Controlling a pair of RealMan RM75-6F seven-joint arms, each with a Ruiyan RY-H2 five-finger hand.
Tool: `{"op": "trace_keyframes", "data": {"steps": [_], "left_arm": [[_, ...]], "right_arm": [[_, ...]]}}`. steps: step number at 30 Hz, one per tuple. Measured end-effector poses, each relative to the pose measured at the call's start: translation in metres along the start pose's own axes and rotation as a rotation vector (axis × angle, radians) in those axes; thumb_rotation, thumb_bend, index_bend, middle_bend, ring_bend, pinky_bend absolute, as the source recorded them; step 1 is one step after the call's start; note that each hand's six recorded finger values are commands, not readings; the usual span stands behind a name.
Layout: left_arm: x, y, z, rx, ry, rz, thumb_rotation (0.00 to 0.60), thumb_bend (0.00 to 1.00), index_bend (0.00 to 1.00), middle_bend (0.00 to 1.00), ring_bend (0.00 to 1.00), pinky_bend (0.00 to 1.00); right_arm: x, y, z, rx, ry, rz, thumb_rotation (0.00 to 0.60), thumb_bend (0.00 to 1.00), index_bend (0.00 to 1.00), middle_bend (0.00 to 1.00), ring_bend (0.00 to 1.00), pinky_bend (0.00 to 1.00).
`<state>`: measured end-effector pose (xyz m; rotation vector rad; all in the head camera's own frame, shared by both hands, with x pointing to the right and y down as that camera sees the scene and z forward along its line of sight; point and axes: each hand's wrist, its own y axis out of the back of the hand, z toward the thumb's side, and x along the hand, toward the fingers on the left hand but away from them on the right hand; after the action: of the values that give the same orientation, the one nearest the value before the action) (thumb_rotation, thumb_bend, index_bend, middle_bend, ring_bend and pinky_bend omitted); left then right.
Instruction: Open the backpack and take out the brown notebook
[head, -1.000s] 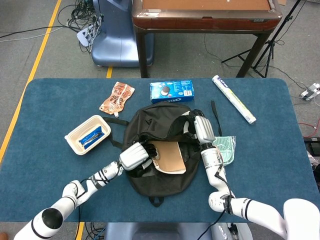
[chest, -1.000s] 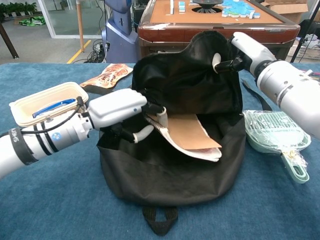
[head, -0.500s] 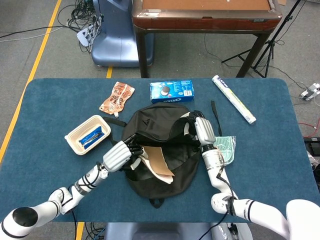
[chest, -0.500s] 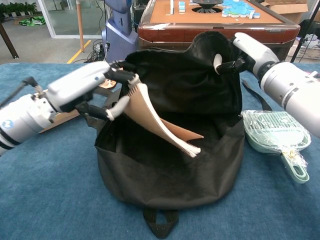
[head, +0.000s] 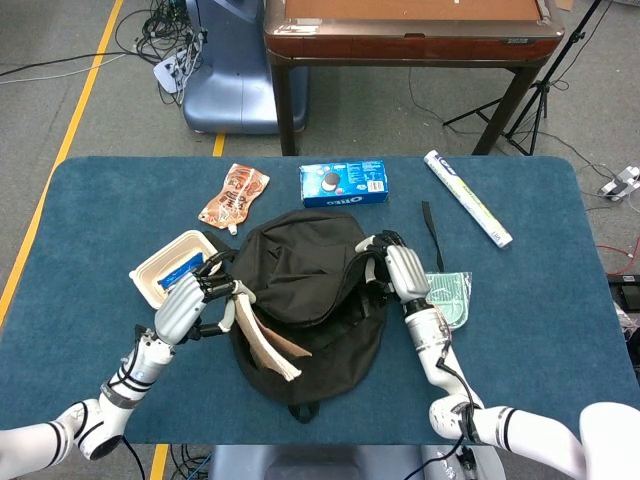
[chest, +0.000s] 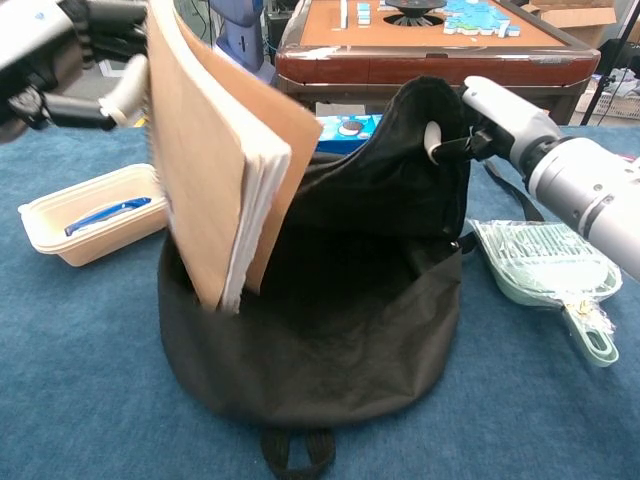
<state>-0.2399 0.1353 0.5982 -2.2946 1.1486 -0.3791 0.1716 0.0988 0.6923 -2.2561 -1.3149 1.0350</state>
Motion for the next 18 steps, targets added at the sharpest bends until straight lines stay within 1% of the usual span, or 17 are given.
{"op": "trace_keyframes", "data": {"steps": [2, 4, 7, 10, 11, 12, 13, 14, 15, 16, 17, 18], "left_arm": [[0.000, 0.003, -0.001, -0.035, 0.015, 0.000, 0.600, 0.55, 0.69, 0.77, 0.55, 0.11], [-0.001, 0.004, -0.002, -0.075, 0.029, -0.014, 0.600, 0.55, 0.69, 0.77, 0.55, 0.11], [-0.002, 0.009, -0.004, -0.121, 0.047, -0.023, 0.600, 0.55, 0.69, 0.77, 0.55, 0.12], [0.002, 0.016, -0.005, -0.123, 0.055, -0.002, 0.600, 0.55, 0.69, 0.77, 0.55, 0.13], [0.003, 0.019, -0.006, -0.121, 0.058, 0.007, 0.600, 0.55, 0.69, 0.77, 0.55, 0.13], [0.005, 0.023, -0.008, -0.116, 0.064, 0.021, 0.600, 0.55, 0.69, 0.77, 0.55, 0.13], [0.006, 0.027, -0.009, -0.112, 0.069, 0.032, 0.600, 0.55, 0.69, 0.77, 0.55, 0.13], [0.006, 0.030, -0.010, -0.107, 0.075, 0.043, 0.600, 0.55, 0.69, 0.77, 0.55, 0.13], [0.008, 0.036, -0.013, -0.100, 0.083, 0.058, 0.600, 0.55, 0.69, 0.77, 0.55, 0.13], [0.008, 0.040, -0.014, -0.095, 0.090, 0.069, 0.600, 0.55, 0.69, 0.77, 0.55, 0.13], [0.009, 0.043, -0.016, -0.090, 0.097, 0.080, 0.600, 0.55, 0.69, 0.77, 0.55, 0.13], [0.010, 0.048, -0.019, -0.085, 0.107, 0.093, 0.600, 0.55, 0.69, 0.77, 0.55, 0.13]], "right_arm": [[0.003, -0.003, 0.001, 0.012, 0.007, 0.010, 0.600, 0.78, 0.68, 0.36, 0.22, 0.13], [0.006, -0.006, 0.001, 0.026, 0.015, 0.027, 0.600, 0.78, 0.67, 0.35, 0.22, 0.13], [0.012, -0.012, 0.003, 0.055, 0.033, 0.067, 0.600, 0.75, 0.63, 0.32, 0.21, 0.13], [0.021, -0.019, 0.004, 0.097, 0.061, 0.118, 0.600, 0.68, 0.55, 0.27, 0.17, 0.13], [0.024, -0.021, 0.004, 0.115, 0.069, 0.136, 0.600, 0.62, 0.50, 0.24, 0.15, 0.13], [0.029, -0.023, 0.003, 0.143, 0.080, 0.162, 0.600, 0.53, 0.42, 0.20, 0.11, 0.12], [0.032, -0.025, 0.002, 0.167, 0.087, 0.184, 0.600, 0.45, 0.33, 0.17, 0.08, 0.10], [0.036, -0.025, 0.000, 0.193, 0.093, 0.206, 0.600, 0.35, 0.21, 0.12, 0.05, 0.08], [0.042, -0.026, -0.001, 0.228, 0.102, 0.234, 0.600, 0.28, 0.12, 0.08, 0.02, 0.06], [0.046, -0.026, -0.002, 0.254, 0.109, 0.255, 0.600, 0.20, 0.04, 0.04, 0.01, 0.04], [0.051, -0.025, -0.003, 0.277, 0.118, 0.274, 0.600, 0.13, 0.00, 0.01, 0.00, 0.02], [0.058, -0.024, -0.003, 0.306, 0.130, 0.297, 0.600, 0.08, 0.00, 0.00, 0.00, 0.01]]}}
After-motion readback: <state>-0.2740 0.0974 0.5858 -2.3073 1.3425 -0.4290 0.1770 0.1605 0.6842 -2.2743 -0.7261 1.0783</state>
